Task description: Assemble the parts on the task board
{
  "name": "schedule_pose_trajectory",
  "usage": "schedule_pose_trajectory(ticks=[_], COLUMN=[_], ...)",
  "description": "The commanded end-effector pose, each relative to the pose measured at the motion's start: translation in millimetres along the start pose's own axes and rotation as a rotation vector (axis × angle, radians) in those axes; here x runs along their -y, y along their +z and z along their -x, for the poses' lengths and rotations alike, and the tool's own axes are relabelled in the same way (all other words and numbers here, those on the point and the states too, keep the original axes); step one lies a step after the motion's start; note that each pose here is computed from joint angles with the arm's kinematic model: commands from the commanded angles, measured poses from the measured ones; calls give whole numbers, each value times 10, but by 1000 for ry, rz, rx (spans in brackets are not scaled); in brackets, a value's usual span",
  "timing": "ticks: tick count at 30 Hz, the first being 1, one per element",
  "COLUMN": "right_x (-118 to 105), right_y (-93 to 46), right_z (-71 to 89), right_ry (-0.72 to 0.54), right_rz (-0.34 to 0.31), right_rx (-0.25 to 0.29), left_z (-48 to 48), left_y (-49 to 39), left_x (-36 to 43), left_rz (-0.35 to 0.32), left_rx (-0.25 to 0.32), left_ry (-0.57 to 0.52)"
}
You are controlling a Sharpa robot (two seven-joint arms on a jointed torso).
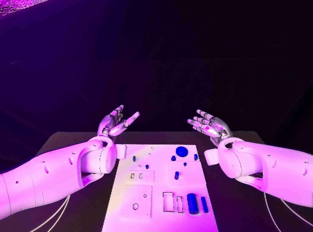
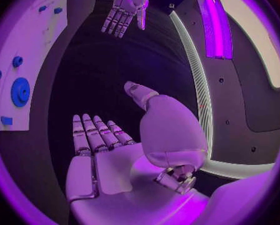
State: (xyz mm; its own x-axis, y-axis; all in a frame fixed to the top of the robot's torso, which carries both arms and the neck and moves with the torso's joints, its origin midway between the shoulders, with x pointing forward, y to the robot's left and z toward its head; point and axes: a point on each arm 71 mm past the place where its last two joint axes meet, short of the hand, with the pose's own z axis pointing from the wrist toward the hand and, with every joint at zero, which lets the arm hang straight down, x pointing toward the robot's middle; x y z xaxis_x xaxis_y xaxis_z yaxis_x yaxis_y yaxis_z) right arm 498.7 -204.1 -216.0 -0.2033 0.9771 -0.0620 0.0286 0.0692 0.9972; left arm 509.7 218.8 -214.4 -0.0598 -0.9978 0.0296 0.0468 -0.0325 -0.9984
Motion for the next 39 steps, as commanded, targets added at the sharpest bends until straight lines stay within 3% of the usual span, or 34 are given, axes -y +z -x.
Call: schedule_pose_trajectory(ticks=[1,7,8,13,18,27,39], right_x=[-5,-15,-200,-285,-337,-329,-352], right_y=[28,49,82,102,143,173,156], right_z=[-90,-79,114,164,200,157,9], right_ry=[3,-6,-302,-421,-530,-782,-1087], right_rz=[-27,-33,174,226,239,178,207], right_rx=[-181,-206,-119,-103,-126,-277,-370], left_z=[-69,-69,21,50,75,48,-26], left_y=[13,13,-32,-63,-101,-225,-361], left_x=[35,35,70,97,122,185,299], left_rz=[-33,-33,-46,-58,-63,-54,-45], left_rx=[-88,-88,-107,-108,-113,-159,-234], left_ry=[-33,-33,-28,-20,-16,-13,-51])
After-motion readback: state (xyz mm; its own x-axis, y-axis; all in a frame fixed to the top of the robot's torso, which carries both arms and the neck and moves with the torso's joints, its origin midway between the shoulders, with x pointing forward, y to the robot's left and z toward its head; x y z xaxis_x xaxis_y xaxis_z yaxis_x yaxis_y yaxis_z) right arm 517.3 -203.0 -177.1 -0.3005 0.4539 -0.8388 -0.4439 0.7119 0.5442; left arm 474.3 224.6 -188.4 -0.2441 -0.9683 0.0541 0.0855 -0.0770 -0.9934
